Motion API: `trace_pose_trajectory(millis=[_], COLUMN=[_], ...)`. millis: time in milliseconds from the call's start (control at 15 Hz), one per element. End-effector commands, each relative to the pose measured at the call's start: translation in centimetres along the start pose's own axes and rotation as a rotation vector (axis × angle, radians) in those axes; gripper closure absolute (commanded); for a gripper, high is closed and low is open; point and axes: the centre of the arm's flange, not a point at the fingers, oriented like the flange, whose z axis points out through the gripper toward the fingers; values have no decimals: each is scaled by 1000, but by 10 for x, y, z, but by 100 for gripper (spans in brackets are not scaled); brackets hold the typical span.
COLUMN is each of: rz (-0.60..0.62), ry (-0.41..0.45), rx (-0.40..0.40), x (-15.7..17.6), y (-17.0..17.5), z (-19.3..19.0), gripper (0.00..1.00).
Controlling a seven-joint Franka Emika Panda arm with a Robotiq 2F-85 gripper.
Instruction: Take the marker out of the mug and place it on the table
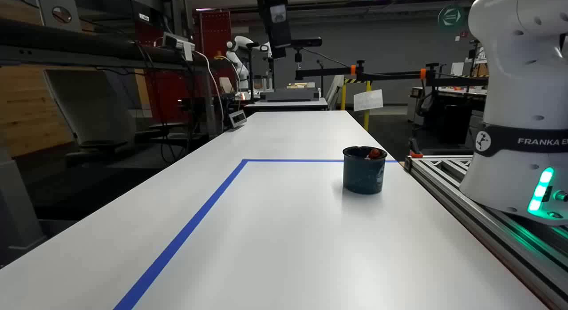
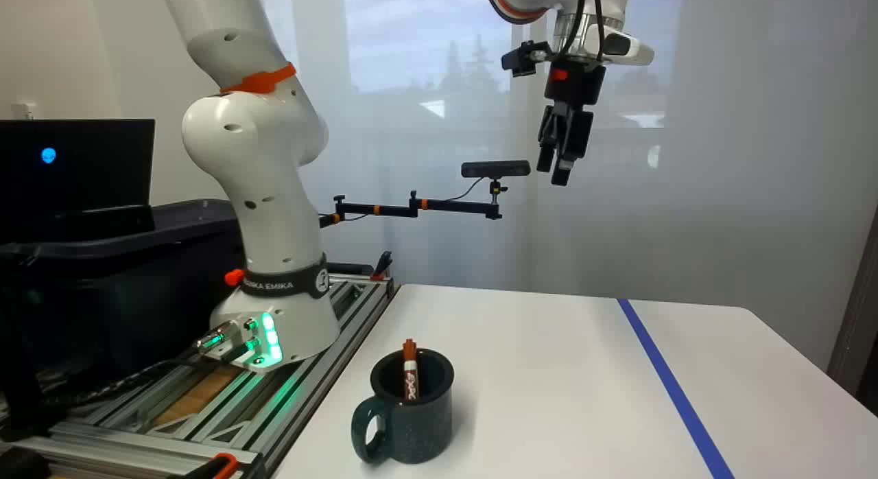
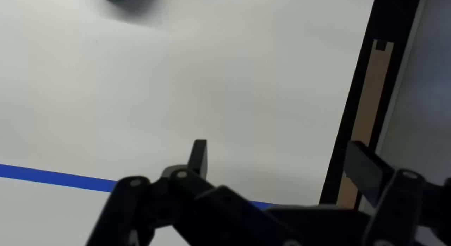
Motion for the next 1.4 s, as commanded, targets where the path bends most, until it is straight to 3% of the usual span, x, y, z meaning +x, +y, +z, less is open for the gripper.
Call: trace_pose_trajectory(millis=[0, 533, 600, 733, 933, 1133, 1333], rz=[0, 0, 99, 170, 290, 427, 552], ry=[1, 2, 31, -26, -78, -117, -79], rx=[0, 0, 27, 132, 222, 289, 311], x=[0, 1, -3, -25, -63, -108, -147], y=[0, 0, 0, 2, 11, 25, 50], z=[0, -1, -1, 8, 38, 66, 83], gripper=[0, 0, 0, 0, 0, 0, 0])
